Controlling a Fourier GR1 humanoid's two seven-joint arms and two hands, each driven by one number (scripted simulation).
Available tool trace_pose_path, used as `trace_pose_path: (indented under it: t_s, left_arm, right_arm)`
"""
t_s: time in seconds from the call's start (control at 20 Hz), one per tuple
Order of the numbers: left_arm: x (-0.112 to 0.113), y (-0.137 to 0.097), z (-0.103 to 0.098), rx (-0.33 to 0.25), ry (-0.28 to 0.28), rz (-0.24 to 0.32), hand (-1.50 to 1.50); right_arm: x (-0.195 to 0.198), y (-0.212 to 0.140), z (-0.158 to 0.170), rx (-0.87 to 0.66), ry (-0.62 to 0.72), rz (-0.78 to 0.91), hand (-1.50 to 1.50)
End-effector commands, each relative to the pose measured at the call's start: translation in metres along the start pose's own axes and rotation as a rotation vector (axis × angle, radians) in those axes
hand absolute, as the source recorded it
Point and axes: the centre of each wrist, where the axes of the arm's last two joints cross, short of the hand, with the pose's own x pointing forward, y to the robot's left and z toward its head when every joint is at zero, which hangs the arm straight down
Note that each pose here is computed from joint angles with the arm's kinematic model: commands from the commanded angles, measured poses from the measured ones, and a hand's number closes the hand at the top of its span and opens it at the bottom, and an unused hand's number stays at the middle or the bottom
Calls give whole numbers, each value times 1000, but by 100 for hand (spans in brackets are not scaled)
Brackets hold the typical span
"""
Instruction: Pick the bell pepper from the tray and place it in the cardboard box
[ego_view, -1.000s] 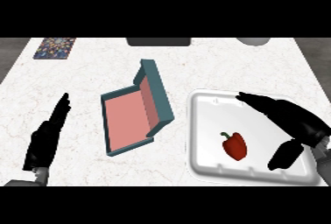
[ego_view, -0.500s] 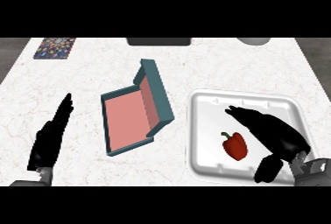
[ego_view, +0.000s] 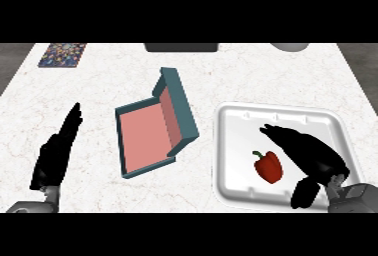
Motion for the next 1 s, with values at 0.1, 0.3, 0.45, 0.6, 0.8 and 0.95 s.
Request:
trace_pose_path:
  t_s: [0.1, 0.3, 0.45, 0.6, 0.8, 0.95]
  left_arm:
    - [-3, -7, -12, -6, 10, -8, 0]
    - [10, -6, 32, -2, 6, 11, 0]
    - [-17, -5, 8, -3, 5, 14, 0]
    - [-10, 4, 9, 3, 8, 12, 0]
    - [-13, -13, 5, -10, 9, 2, 0]
    - [3, 9, 9, 12, 11, -8, 0]
  right_arm:
    - [5, 5, -20, 17, 15, 0, -150]
    - [-9, 4, 5, -2, 7, 0, -150]
    - [2, 33, -11, -19, -18, -5, -150]
    - [17, 27, -11, 1, 9, -10, -150]
    - [-22, 26, -35, -7, 5, -31, -150]
    - [4, 24, -9, -8, 3, -29, -150]
